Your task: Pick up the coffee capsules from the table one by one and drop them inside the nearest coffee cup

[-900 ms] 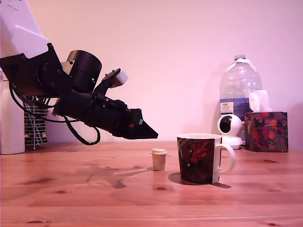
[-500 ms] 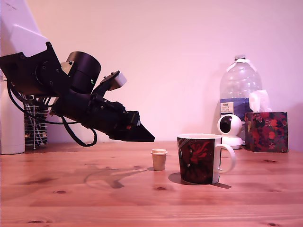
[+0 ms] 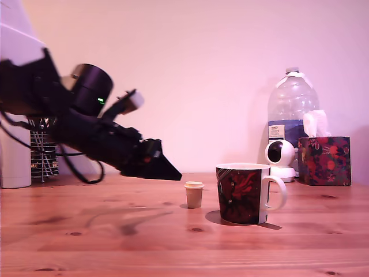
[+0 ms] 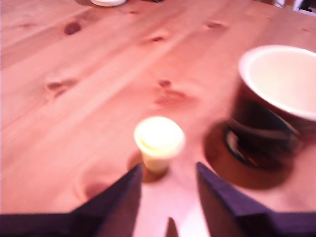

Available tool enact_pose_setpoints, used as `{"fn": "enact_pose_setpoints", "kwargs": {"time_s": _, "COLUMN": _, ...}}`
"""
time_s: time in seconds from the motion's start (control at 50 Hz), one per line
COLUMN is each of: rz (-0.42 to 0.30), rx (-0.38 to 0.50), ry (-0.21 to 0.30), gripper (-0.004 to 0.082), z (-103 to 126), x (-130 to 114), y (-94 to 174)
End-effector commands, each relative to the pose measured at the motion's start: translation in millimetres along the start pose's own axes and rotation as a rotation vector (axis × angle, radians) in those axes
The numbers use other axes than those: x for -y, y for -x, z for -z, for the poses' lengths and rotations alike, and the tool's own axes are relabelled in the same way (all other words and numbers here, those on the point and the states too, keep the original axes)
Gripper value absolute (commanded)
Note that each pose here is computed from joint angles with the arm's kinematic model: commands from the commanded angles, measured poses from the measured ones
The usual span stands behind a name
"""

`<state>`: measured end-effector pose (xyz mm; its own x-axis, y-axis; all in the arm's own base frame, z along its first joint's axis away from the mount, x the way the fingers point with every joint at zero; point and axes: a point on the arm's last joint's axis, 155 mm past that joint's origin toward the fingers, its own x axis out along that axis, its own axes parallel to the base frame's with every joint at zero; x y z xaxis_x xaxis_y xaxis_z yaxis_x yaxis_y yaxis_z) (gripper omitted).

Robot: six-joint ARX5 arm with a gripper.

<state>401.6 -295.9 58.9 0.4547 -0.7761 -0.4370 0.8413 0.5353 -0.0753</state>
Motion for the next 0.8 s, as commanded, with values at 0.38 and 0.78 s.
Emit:
{"fn": "enact_pose_setpoints", "kwargs": {"time_s": 0.38, "rz": -0.006, "rx": 0.031, "ry": -0.077, "gripper": 0.0501, "z": 3, "x": 5, "y": 10}}
{"fn": "enact_pose_setpoints", "kwargs": {"time_s": 0.78, "rz": -0.004, "rx": 0.023, "ry": -0.072, "gripper": 0.05, "z": 17, "x": 3, "y": 1}}
